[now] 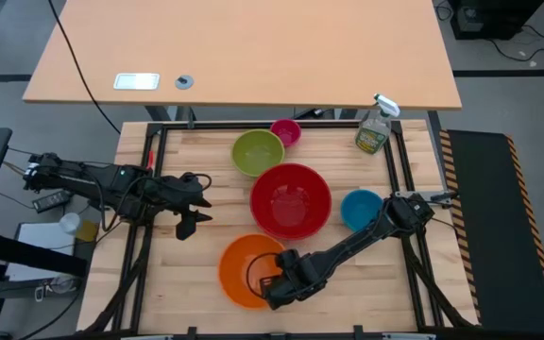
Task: Nest bowls inside each other by size order
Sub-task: Stack the orange bowl on top of the red bowl
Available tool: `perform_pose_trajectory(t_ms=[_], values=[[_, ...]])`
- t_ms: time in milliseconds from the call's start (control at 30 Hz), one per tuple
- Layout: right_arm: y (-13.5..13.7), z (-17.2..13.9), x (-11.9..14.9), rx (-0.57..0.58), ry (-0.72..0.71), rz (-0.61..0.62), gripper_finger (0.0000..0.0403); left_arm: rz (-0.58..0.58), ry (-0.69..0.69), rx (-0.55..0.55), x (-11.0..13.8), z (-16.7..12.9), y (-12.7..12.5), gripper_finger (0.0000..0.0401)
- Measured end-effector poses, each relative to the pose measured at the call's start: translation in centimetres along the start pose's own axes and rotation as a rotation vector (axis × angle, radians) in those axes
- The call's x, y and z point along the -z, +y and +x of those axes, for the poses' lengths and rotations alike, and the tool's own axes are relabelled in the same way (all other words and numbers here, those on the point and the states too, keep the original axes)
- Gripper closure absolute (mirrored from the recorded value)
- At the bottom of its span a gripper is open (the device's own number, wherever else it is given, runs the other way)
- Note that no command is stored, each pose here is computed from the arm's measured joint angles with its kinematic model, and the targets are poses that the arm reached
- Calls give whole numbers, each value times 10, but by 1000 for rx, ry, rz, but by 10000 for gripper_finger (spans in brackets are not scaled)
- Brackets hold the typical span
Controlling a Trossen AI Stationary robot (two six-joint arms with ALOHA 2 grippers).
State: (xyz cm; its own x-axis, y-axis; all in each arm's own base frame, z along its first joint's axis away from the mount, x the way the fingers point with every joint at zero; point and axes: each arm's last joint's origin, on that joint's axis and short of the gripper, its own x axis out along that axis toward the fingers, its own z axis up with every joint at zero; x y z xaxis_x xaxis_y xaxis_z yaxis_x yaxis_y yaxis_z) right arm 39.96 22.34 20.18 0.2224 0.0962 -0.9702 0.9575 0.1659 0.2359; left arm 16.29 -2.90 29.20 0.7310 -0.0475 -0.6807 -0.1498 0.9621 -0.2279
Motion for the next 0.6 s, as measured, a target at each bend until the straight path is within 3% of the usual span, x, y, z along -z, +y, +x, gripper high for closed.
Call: perform_pose_trajectory(t_ms=[333, 600], values=[[0, 0, 1, 1, 11, -27, 378, 0, 0, 0, 0, 0, 0, 207], [0, 0, 1, 5, 17, -30, 374, -6, 0, 0, 0, 0, 0, 207]])
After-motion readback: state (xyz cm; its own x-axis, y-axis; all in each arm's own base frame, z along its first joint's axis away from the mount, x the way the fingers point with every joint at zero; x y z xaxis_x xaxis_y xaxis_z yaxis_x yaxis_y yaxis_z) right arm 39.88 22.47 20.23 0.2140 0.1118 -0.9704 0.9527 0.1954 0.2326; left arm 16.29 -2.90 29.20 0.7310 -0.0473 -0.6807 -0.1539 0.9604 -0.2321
